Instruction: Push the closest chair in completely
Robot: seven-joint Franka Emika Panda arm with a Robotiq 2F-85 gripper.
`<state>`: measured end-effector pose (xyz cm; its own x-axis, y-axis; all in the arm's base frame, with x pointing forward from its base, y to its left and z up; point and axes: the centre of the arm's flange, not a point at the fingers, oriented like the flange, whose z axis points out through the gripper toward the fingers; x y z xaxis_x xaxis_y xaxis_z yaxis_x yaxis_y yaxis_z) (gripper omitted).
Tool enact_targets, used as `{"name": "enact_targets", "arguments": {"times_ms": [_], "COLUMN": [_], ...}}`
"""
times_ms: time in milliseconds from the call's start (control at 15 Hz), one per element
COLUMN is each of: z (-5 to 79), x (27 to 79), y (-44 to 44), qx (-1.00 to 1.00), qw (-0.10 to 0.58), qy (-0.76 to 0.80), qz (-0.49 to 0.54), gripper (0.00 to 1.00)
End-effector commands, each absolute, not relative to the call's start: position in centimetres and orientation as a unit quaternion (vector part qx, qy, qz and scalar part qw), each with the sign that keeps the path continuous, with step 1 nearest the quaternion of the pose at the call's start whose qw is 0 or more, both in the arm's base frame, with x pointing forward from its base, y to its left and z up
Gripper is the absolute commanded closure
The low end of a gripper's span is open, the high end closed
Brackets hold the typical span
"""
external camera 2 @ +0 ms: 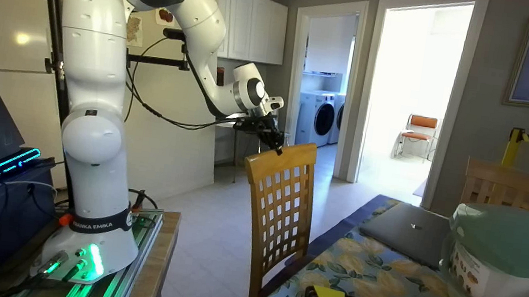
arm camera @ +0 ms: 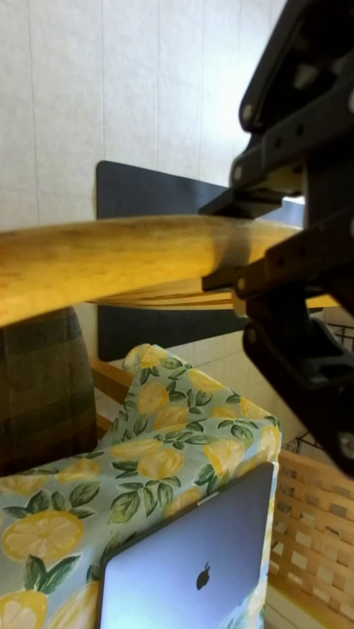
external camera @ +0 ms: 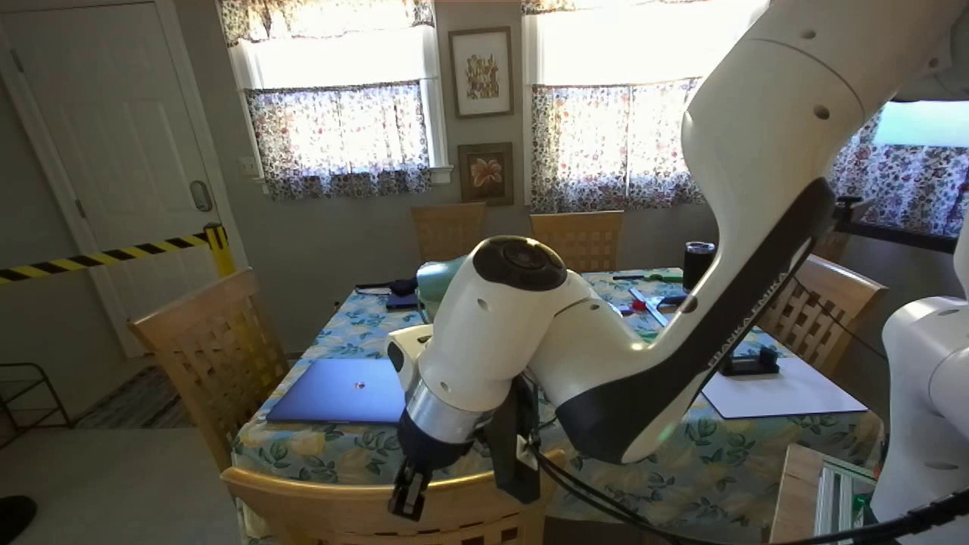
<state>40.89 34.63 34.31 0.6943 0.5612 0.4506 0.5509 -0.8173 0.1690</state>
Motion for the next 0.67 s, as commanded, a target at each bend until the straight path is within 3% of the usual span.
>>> {"name": "enact_targets", "arguments": {"times_ms": [0, 600], "z": [33.2, 32.7], "x": [43.8, 47.2], "y": [29.6, 24.9], "qx": [0.936, 0.939], "qw": [0.024, 0.050], "qy": [0.255, 0.235], "qz": [0.241, 0.245], "gripper": [0.93, 0.93]}}
